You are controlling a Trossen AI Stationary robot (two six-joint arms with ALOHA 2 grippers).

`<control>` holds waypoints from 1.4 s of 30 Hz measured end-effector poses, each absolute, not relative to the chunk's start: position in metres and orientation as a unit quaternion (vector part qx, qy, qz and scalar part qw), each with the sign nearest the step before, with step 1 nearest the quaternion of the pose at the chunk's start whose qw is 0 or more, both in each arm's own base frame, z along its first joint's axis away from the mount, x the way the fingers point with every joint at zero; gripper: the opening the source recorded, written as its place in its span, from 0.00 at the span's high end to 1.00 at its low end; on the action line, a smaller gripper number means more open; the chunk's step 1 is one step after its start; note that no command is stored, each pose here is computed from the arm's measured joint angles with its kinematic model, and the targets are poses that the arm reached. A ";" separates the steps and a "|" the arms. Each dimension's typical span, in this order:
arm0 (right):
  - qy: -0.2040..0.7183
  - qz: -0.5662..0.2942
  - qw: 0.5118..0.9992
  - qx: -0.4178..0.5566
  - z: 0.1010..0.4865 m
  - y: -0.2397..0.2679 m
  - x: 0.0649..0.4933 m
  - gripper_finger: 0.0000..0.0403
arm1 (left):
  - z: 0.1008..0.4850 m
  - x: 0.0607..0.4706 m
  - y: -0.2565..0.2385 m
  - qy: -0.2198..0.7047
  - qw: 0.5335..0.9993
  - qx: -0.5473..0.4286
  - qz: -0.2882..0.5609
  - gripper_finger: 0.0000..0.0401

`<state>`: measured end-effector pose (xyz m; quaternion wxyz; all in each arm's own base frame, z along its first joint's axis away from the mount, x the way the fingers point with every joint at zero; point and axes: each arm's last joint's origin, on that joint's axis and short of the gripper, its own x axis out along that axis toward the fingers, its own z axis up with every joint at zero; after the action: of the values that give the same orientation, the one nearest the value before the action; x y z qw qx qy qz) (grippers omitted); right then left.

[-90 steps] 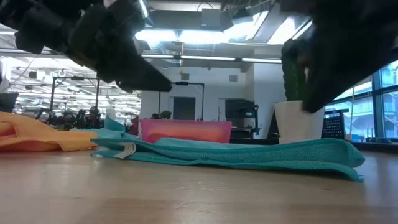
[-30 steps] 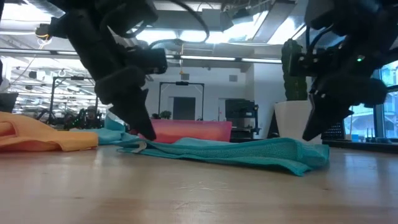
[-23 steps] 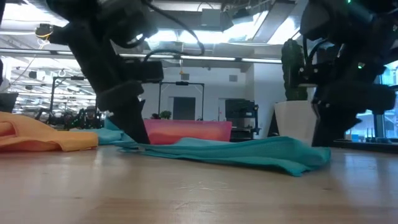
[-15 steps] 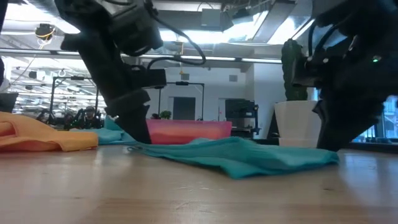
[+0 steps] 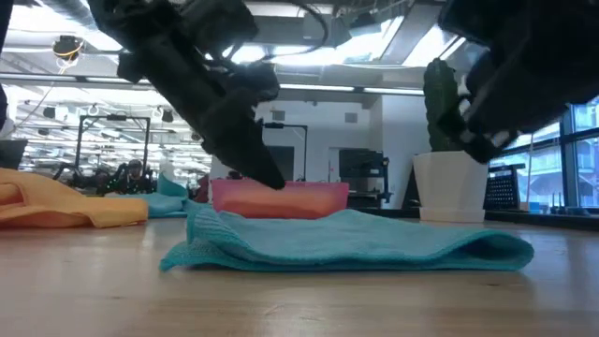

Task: Roll microfiber towels into tight, uniform cylinder then place into a basket
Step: Roll the bottom blue towel

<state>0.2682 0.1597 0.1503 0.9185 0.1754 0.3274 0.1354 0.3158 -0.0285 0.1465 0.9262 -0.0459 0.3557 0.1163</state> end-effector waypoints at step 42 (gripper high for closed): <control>0.301 0.164 0.936 0.084 0.164 0.156 0.265 0.65 | 0.179 0.305 -0.215 0.435 0.843 0.313 -0.056 0.54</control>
<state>0.2648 0.1560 0.1643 0.9358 0.0841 0.3006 0.1636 0.3051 -0.2154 0.1789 0.8426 0.3127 0.4348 -0.0561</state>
